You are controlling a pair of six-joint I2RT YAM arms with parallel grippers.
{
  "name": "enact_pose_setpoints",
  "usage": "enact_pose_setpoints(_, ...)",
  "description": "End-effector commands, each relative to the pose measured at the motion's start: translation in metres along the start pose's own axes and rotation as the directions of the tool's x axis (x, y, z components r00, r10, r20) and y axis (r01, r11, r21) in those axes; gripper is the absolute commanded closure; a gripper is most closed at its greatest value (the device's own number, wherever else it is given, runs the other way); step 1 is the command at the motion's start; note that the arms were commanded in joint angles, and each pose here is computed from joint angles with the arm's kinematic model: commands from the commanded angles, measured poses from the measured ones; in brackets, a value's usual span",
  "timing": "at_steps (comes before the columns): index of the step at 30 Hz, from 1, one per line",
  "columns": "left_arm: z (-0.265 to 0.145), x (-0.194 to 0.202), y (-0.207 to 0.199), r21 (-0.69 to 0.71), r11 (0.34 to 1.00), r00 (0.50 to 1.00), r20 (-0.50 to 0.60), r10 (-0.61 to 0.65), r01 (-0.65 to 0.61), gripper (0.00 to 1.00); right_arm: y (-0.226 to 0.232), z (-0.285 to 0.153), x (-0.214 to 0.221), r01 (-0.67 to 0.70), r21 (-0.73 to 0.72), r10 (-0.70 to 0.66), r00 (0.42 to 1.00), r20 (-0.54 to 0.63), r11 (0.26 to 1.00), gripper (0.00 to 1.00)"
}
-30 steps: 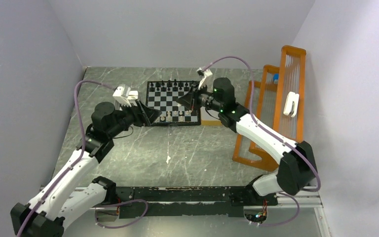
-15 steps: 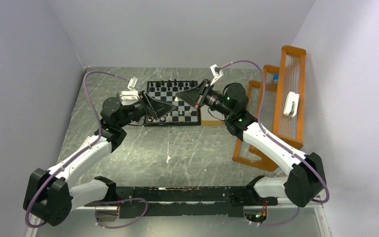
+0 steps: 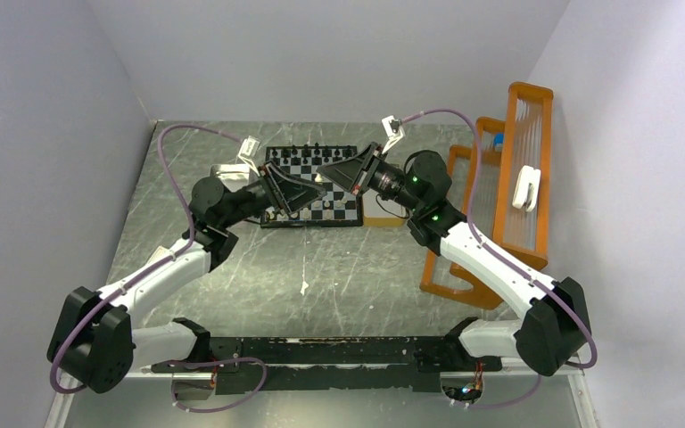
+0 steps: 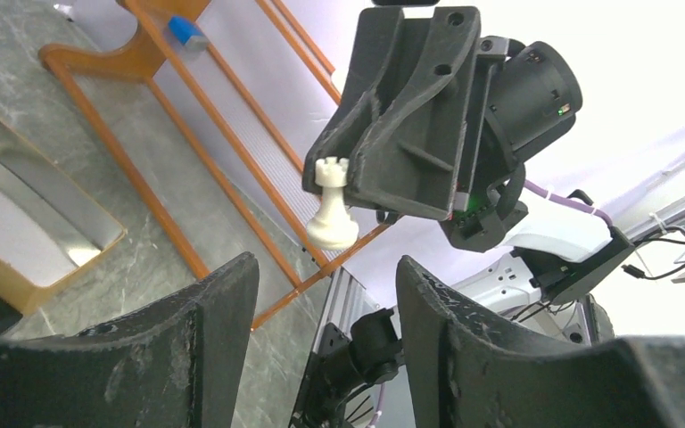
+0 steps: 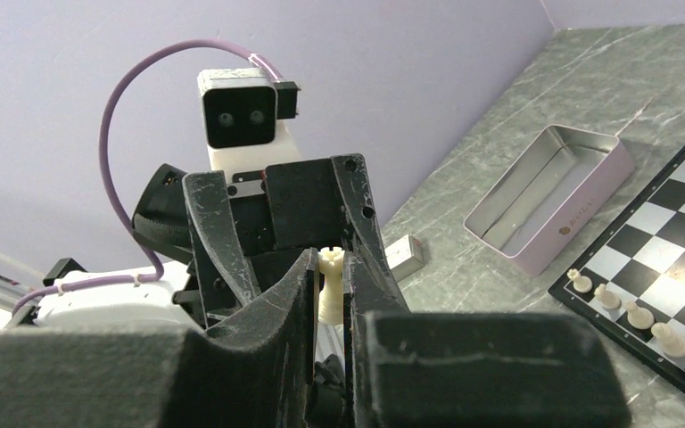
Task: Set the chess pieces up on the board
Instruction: Place the chess piece on the chessboard.
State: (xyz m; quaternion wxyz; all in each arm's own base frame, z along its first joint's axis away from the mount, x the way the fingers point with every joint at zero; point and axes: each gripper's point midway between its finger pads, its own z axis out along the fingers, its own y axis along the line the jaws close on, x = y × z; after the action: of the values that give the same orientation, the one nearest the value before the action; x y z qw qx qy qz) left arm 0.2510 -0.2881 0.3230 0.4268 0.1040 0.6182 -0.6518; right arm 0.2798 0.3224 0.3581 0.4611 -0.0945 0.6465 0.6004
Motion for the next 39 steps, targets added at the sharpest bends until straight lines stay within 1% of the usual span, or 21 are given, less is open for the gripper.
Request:
enact_pose_setpoints(1,0.006,-0.017,-0.029,0.099,0.992,0.997,0.046,0.069,-0.073,0.39,0.013,-0.005,-0.006,0.016,-0.028,-0.015,1.000,0.027,0.999,0.92)
enact_pose_setpoints(5,0.007,-0.021,-0.033,0.116,0.990,0.996,0.057,0.072,-0.079,0.45,0.015,-0.006,-0.005,0.007,-0.035,-0.006,1.000,0.024,0.999,0.92)
enact_pose_setpoints(13,0.011,-0.024,-0.036,0.133,0.987,0.995,0.059,0.085,-0.092,0.63,0.014,-0.007,0.001,0.003,-0.034,-0.003,1.000,0.004,0.999,0.92)
enact_pose_setpoints(15,0.011,-0.024,-0.035,0.133,0.987,0.994,0.057,0.088,-0.095,0.68,0.015,-0.008,0.002,0.004,-0.033,-0.004,1.000,0.006,0.999,0.92)
enact_pose_setpoints(18,0.011,-0.023,-0.036,0.136,0.985,0.994,0.052,0.096,-0.103,0.79,0.015,-0.009,0.002,0.009,-0.030,-0.009,1.000,0.005,1.000,0.92)
enact_pose_setpoints(22,0.010,-0.019,-0.033,0.128,0.984,0.992,0.033,0.123,-0.127,0.88,0.013,-0.011,0.005,0.020,-0.021,-0.020,1.000,-0.009,1.000,0.91)
enact_pose_setpoints(25,0.011,-0.015,-0.029,0.114,0.979,0.986,-0.003,0.168,-0.167,0.90,0.012,-0.013,0.009,0.037,-0.017,-0.037,0.999,-0.037,0.999,0.88)
enact_pose_setpoints(29,0.011,-0.008,-0.019,0.076,0.965,0.964,-0.075,0.257,-0.251,0.94,0.016,-0.014,0.018,0.069,-0.042,-0.074,0.990,-0.120,0.997,0.77)
enact_pose_setpoints(32,0.008,-0.002,-0.010,0.045,0.950,0.940,-0.138,0.311,-0.308,0.95,0.015,-0.017,0.019,0.092,-0.034,-0.096,0.981,-0.166,0.995,0.69)
enact_pose_setpoints(36,0.000,0.006,-0.003,0.031,0.929,0.909,-0.198,0.368,-0.369,0.94,0.012,-0.023,0.013,0.155,-0.005,-0.153,0.966,-0.208,0.988,0.64)
enact_pose_setpoints(39,-0.005,0.014,0.003,0.029,0.919,0.891,-0.236,0.388,-0.392,0.93,0.011,-0.026,0.009,0.192,-0.002,-0.186,0.950,-0.251,0.981,0.64)
